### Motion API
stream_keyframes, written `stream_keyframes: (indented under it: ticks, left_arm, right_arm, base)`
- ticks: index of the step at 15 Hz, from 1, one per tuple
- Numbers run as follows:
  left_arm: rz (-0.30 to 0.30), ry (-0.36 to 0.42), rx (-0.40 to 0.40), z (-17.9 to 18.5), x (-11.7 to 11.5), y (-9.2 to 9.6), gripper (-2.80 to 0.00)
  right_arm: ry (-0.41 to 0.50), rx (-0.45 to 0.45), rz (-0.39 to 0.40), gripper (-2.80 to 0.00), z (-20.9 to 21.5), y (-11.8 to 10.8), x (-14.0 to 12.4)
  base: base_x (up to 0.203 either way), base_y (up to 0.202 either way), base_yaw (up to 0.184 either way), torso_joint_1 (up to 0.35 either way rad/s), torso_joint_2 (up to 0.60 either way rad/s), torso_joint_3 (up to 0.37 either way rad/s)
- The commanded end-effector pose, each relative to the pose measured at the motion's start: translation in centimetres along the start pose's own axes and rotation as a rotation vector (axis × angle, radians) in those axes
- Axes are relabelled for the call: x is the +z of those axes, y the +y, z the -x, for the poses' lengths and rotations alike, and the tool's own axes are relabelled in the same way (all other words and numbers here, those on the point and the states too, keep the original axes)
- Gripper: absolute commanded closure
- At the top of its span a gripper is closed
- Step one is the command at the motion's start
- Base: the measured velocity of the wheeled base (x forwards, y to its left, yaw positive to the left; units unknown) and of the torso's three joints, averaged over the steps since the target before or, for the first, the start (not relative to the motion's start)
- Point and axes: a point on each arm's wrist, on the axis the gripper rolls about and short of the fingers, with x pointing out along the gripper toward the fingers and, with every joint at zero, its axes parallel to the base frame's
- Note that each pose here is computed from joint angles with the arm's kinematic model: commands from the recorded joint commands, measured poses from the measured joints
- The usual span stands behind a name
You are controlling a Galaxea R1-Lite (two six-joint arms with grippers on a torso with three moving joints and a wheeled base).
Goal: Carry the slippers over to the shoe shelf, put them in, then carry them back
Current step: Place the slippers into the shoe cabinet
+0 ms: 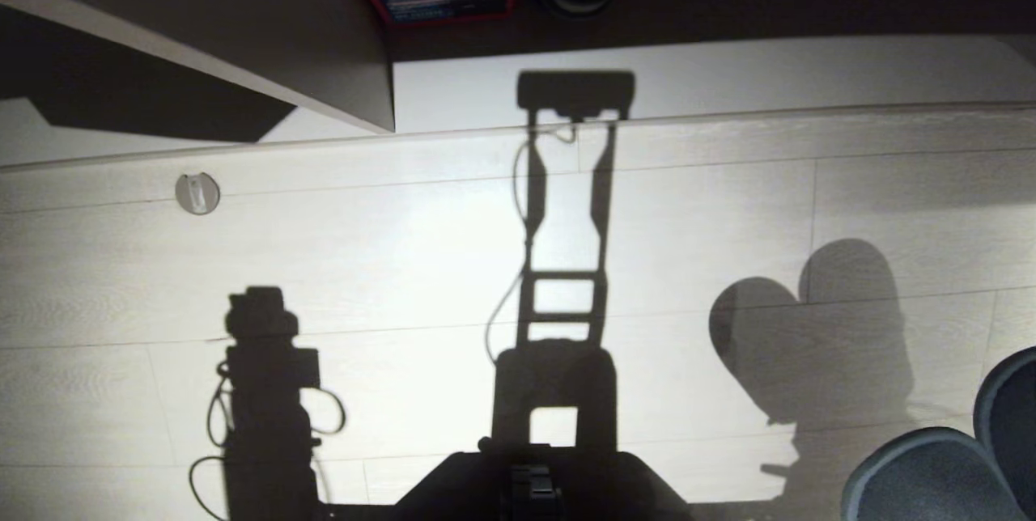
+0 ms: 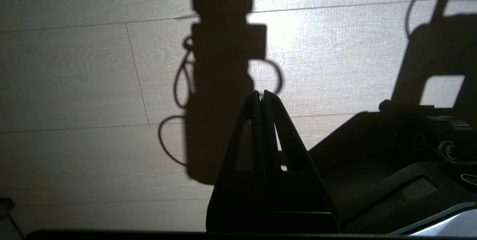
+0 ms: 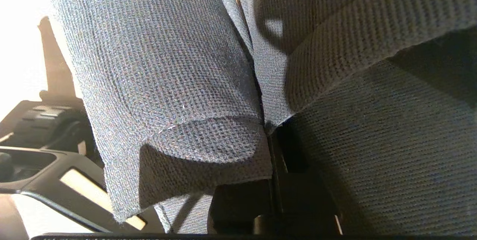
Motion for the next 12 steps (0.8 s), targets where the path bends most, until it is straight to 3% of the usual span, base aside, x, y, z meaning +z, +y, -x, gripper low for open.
stream_keyframes:
  ticks: [1, 12]
  left_arm:
    - [0.000, 0.001, 0.001, 0.00, -0.01, 0.00, 0.00]
    - [-0.001, -0.002, 0.001, 0.01, 0.01, 0.00, 0.00]
  right_arm:
    - [0.001, 0.001, 0.000, 0.00, 0.00, 0.00, -0.01]
    - [0.001, 0.001, 0.000, 0.00, 0.00, 0.00, 0.00]
  base:
    - [0.000, 0.000, 0.000, 0.000, 0.00, -0.173]
    - [0.000, 0.000, 0.000, 0.001, 0.00, -0.018]
